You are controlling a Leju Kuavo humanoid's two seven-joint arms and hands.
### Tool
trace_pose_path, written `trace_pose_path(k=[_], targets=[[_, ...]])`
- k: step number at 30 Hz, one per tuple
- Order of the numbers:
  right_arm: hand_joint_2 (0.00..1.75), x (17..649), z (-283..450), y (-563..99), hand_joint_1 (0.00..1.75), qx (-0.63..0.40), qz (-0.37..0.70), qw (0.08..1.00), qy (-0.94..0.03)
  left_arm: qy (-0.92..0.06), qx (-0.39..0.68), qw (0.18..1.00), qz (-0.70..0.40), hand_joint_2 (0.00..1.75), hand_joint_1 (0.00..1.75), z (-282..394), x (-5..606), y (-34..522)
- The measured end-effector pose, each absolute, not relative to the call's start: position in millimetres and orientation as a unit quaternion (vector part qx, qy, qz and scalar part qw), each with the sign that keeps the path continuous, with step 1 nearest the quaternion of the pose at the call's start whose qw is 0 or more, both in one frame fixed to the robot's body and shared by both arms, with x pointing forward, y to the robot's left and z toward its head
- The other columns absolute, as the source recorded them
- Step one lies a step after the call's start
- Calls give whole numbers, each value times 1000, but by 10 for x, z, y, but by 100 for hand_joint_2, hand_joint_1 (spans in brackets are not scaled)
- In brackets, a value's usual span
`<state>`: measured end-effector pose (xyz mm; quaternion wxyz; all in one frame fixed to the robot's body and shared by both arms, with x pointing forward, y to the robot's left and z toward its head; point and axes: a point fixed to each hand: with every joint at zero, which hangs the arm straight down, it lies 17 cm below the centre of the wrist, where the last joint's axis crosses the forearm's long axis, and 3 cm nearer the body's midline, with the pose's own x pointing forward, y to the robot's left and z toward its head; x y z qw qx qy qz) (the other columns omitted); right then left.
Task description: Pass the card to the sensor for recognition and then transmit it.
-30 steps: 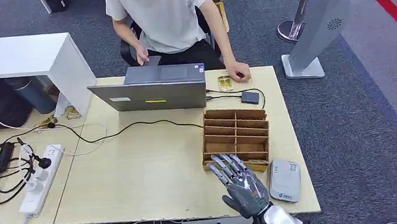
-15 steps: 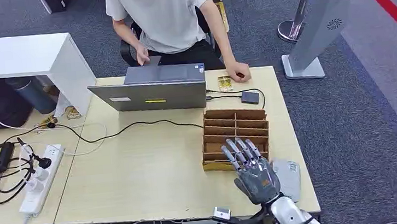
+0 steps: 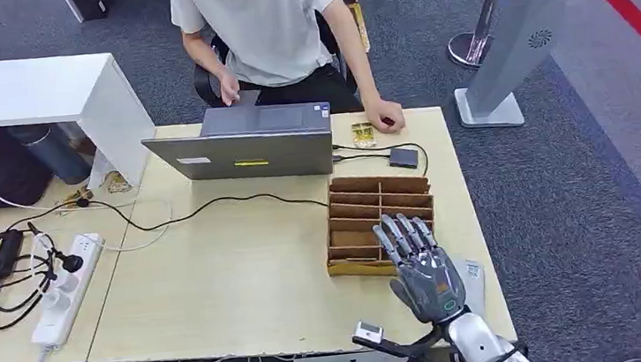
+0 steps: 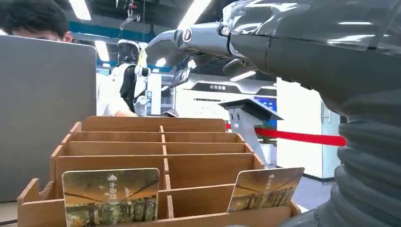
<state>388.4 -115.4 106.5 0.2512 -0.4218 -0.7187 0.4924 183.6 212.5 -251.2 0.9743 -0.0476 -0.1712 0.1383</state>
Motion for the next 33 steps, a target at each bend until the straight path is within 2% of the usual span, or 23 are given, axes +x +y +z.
trace_pose_path(k=[33], targets=[[175, 4086, 786, -1582, 0, -446, 500, 298, -680, -166, -50, 977, 127, 175, 0, -2517, 1809, 2093]])
